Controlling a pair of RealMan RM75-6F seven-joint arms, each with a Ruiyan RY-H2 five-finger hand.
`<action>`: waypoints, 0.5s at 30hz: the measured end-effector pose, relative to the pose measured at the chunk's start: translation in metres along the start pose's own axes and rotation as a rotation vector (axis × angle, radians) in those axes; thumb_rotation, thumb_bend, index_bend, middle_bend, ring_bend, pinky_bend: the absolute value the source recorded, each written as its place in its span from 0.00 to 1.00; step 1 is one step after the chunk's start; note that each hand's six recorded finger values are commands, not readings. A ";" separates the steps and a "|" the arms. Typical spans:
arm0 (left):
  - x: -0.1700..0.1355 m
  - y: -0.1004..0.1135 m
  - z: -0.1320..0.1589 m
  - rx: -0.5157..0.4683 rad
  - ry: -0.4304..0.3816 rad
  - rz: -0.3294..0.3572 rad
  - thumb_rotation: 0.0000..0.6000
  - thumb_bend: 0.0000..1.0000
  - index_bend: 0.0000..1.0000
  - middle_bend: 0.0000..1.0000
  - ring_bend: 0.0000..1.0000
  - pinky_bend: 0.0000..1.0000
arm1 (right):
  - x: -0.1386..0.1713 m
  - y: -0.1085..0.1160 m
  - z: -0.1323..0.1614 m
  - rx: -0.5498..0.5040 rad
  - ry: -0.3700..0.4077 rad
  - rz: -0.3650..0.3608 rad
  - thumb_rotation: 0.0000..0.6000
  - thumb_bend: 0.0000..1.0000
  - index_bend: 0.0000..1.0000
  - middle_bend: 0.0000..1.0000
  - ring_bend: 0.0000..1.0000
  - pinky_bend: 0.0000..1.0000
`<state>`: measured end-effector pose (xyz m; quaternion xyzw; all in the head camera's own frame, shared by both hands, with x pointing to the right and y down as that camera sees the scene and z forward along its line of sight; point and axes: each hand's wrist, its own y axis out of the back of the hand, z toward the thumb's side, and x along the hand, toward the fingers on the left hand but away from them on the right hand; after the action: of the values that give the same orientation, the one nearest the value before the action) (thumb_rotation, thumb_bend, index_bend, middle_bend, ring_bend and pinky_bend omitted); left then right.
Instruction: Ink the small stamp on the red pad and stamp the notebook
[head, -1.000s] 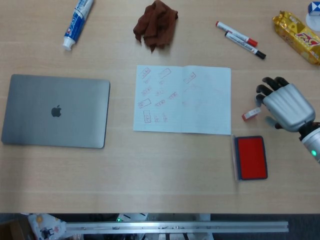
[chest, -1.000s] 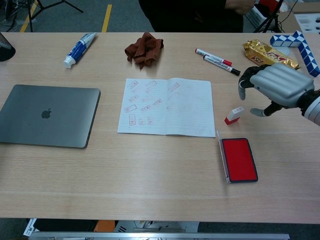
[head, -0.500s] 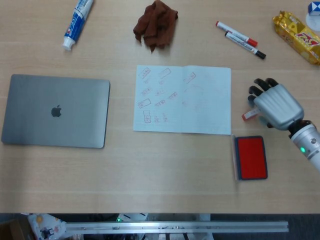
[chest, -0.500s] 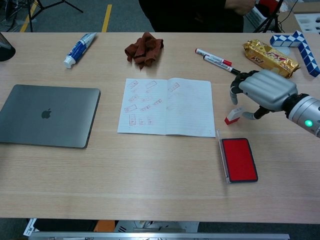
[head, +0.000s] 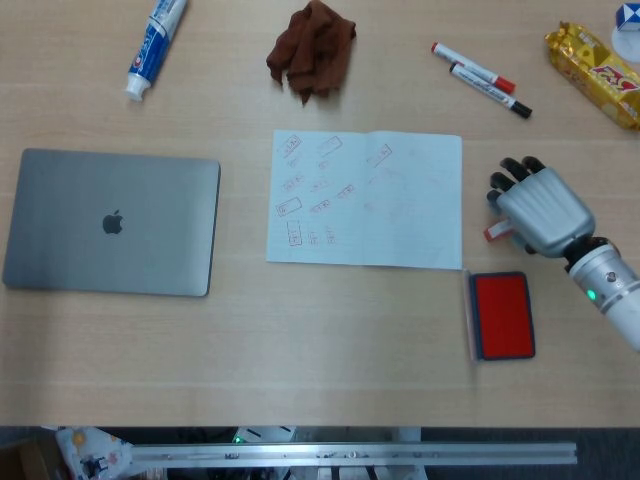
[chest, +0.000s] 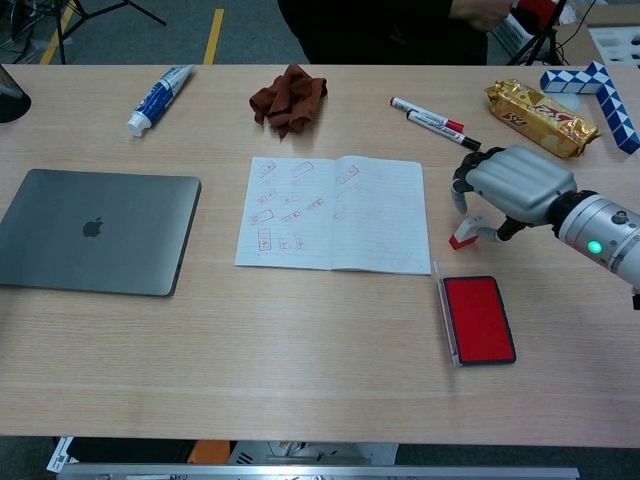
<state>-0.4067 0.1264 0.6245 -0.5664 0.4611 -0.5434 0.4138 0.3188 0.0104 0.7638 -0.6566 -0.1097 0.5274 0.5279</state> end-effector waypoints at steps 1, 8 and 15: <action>0.000 0.000 0.000 0.000 0.000 0.000 1.00 0.29 0.00 0.00 0.00 0.04 | -0.001 0.000 0.000 0.000 0.000 0.000 1.00 0.26 0.50 0.34 0.19 0.24; 0.000 -0.001 -0.002 0.000 0.006 -0.003 1.00 0.29 0.00 0.00 0.00 0.04 | -0.005 -0.002 0.002 0.001 -0.004 0.010 1.00 0.28 0.53 0.34 0.19 0.24; 0.000 -0.002 -0.003 0.000 0.009 -0.005 1.00 0.29 0.00 0.00 0.00 0.04 | -0.007 -0.005 0.001 0.000 -0.010 0.023 1.00 0.29 0.54 0.34 0.19 0.24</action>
<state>-0.4098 0.1267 0.6268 -0.5650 0.4616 -0.5472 0.4103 0.3175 0.0080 0.7717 -0.6551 -0.1048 0.5369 0.5211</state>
